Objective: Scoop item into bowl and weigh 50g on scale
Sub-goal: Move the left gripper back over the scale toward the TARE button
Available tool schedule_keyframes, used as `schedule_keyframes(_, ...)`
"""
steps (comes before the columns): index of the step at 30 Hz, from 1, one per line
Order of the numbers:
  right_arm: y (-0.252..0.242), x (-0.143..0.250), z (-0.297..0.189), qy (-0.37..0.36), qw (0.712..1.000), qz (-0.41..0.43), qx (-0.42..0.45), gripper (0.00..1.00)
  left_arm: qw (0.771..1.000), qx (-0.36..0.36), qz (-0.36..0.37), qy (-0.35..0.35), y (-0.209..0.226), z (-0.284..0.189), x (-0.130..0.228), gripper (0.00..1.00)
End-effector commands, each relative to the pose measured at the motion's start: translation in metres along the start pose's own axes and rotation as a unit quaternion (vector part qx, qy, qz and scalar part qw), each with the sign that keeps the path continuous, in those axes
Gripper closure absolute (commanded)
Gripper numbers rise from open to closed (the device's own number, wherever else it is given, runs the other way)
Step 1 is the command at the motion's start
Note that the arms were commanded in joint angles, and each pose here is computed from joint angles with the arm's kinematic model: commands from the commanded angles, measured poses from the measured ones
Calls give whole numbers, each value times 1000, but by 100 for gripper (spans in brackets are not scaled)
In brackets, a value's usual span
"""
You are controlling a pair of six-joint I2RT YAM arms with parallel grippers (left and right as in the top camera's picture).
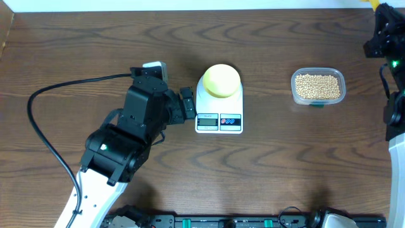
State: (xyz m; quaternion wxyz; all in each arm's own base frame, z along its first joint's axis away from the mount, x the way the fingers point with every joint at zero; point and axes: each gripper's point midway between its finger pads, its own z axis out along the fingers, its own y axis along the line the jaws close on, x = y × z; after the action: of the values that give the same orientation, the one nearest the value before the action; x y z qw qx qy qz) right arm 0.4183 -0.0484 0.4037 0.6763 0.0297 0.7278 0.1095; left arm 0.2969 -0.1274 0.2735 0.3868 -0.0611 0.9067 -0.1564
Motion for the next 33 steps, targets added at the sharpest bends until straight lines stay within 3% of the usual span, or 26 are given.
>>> schedule_keyframes(1, 1, -6, 0, -5, 1000, 2, -3, 99, 1000, 9, -25, -12, -7, 8, -10, 2)
schedule_keyframes(3, 1, -6, 0, -6, 1000, 2, -4, 99, 999, 17, -27, -23, -12, 12, -17, 2)
schedule_keyframes(4, 1, -6, 0, -5, 1000, 2, -3, 99, 999, 20, -27, -28, -13, 13, -20, 50)
schedule_keyframes(5, 1, -6, 0, -5, 1000, 2, -3, 99, 999, 20, -27, -30, -14, 15, -21, 68)
schedule_keyframes(7, 1, -6, 0, -5, 1000, 2, -3, 99, 999, 17, -27, -27, -14, 20, -20, 92)
schedule_keyframes(16, 1, -6, 0, -5, 1000, 3, -4, 99, 995, 25, -15, 96, -26, 74, 29, 93)
schedule_keyframes(25, 0, -2, 0, 4, 1000, 6, -2, 99, 972, 44, 53, 224, -45, 120, 104, 93)
schedule_keyframes(33, 0, -1, 0, 5, 1000, 7, -2, 99, 963, 35, 68, 258, -34, 129, 132, 93)
